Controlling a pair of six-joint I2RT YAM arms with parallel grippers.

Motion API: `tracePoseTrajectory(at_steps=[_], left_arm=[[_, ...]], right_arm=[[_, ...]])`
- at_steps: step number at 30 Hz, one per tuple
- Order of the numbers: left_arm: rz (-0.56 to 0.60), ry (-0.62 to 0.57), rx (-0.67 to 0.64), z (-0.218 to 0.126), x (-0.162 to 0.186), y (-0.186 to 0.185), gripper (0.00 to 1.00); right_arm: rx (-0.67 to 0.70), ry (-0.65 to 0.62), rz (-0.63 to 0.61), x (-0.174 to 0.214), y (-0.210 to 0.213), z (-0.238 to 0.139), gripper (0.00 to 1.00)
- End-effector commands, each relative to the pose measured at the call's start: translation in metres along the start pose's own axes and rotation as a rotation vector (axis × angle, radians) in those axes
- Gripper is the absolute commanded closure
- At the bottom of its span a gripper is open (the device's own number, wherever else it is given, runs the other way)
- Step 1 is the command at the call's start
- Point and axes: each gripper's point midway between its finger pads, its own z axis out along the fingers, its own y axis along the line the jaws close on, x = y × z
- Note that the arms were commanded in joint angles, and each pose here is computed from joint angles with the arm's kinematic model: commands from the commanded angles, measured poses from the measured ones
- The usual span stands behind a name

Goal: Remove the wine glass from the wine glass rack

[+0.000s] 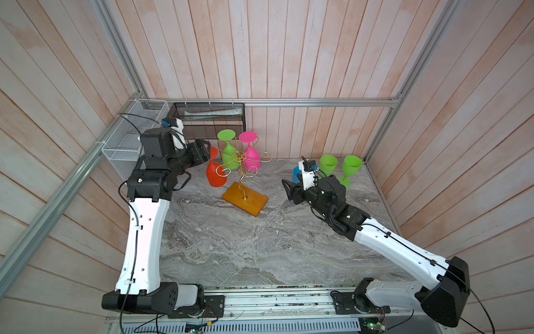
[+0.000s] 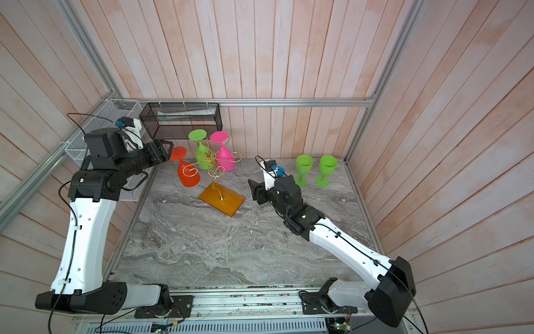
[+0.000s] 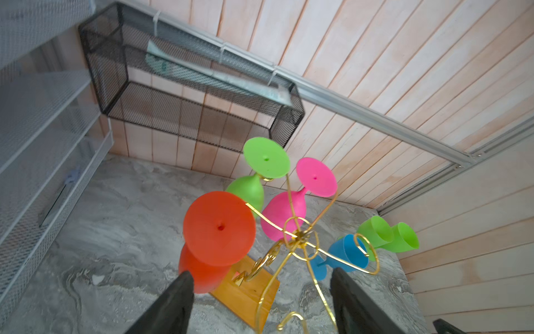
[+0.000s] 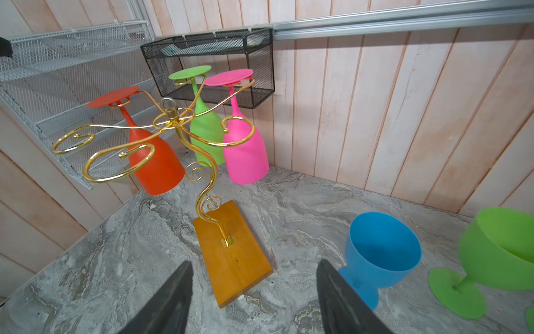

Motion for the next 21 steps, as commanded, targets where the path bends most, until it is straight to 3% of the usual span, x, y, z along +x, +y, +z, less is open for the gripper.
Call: tracePoseTrajectory(at_steps=[1,9,21], left_arm=[[-0.168,0.003,0.127,0.0,0.003,0.008,0.26],[-0.358,0.02,0.228,0.023,0.017,0.04,0.32],[-0.488,0.027,0.424,0.04,0.016,0.03,0.42]], right_arm=[[-0.011,-0.055,-0.01,-0.021,0.008,-0.003,0.32],[-0.015,-0.041,-0.006,-0.015,0.01,0.002,0.32],[0.005,-0.033,-0.004,-0.012,0.006,0.001,0.32]])
